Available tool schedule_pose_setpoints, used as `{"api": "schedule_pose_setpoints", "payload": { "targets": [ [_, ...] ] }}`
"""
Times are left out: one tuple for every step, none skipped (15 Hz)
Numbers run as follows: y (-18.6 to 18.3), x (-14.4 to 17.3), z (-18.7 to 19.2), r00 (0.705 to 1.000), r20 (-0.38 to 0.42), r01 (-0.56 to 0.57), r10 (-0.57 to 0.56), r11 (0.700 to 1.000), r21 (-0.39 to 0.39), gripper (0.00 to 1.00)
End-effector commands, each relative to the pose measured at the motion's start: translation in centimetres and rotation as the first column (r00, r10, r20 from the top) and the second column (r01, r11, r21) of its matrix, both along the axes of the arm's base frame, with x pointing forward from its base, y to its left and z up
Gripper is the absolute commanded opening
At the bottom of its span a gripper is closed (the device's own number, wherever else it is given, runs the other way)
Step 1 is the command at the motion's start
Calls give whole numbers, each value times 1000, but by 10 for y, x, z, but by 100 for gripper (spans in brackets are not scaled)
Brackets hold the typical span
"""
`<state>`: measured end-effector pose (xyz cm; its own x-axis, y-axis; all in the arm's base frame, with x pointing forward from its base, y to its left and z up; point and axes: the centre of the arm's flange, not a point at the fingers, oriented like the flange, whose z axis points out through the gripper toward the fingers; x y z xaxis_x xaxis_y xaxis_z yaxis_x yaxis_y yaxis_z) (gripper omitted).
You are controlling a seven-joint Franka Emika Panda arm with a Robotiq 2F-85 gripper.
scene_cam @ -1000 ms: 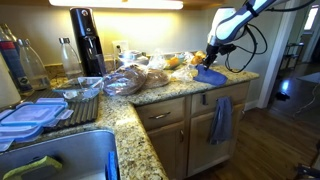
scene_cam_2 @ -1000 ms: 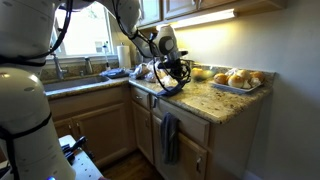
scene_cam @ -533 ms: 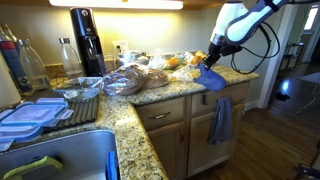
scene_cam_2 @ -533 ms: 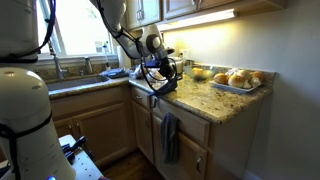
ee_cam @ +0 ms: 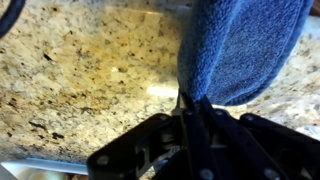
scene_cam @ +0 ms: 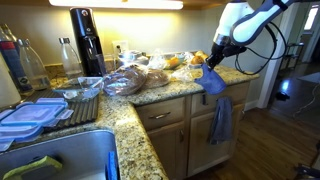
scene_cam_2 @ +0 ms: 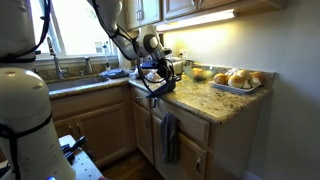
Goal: Hang the cloth on the drawer
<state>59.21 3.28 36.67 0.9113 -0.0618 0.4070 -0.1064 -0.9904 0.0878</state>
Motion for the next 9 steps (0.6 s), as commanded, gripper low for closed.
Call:
{"api": "schedule_pose_setpoints", "payload": {
  "targets": [
    [0, 0, 0, 1000, 0, 0, 0, 1000, 0, 6],
    [8, -11, 4, 1000, 8, -7, 7, 1000, 1, 6],
    [15, -19, 5, 1000, 17, -19, 19, 1000, 5, 6],
    [27, -32, 6, 999, 38, -31, 31, 1000, -1, 6],
    [38, -43, 7, 997, 48, -54, 54, 999, 0, 6],
    [48, -53, 7, 995, 62, -77, 77, 997, 0, 6],
    [59, -63, 8, 992, 77, -97, 96, 995, 4, 6],
    [68, -74, 9, 990, 88, -114, 113, 993, 10, 6],
    [77, -85, 9, 987, 99, -131, 129, 991, 15, 6]
  ]
}}
